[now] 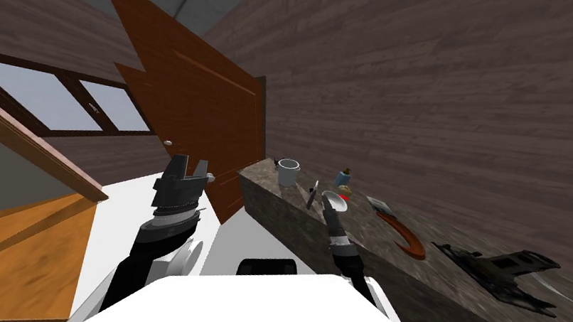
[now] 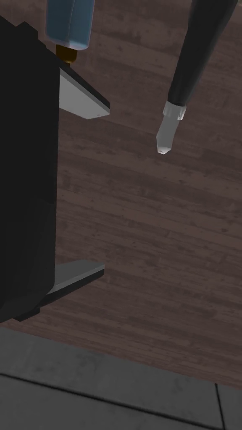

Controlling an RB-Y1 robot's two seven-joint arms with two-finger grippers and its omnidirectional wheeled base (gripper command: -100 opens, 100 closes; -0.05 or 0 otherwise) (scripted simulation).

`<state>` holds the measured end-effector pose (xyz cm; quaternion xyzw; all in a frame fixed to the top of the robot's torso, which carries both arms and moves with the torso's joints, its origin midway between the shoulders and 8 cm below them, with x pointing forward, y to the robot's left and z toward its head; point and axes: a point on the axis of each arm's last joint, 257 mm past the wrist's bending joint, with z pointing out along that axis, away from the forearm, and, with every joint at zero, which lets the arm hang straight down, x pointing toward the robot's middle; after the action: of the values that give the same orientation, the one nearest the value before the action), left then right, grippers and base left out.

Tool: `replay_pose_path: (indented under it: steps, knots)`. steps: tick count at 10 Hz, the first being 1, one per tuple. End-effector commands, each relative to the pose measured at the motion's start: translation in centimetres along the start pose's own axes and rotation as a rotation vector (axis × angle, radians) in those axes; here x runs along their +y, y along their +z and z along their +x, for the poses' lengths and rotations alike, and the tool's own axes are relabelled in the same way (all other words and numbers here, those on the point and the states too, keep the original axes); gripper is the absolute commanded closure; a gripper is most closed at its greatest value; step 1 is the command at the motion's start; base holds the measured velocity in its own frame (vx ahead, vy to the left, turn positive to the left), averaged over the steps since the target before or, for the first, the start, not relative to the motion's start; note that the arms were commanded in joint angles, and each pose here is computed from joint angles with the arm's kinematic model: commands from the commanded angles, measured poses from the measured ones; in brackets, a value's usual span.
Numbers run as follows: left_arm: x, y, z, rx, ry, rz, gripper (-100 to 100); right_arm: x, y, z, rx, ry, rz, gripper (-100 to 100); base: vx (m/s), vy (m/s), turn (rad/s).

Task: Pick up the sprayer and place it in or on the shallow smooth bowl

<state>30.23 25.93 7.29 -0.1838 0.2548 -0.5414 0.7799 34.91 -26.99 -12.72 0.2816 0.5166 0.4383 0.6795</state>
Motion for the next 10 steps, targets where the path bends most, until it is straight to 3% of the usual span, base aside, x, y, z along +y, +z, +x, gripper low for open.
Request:
replay_pose_path:
  steps: [1,6,10]
  knots:
    - [0.0,0.0,0.0,0.0,0.0,0.0,0,-2.0,-1.2,0.1,0.03,-0.087,0.058,-100,0.112,0.095,-0.066]
    - [0.0,0.0,0.0,0.0,0.0,0.0,0,-8.6,-6.0,-1.3,0.128,-0.356,0.246,-100,0.115,0.133,-0.059]
    - [0.0,0.0,0.0,0.0,0.0,0.0,0,-13.3,-10.1,-4.4,0.202,-0.567,0.394,-100,0.125,0.157,-0.051]
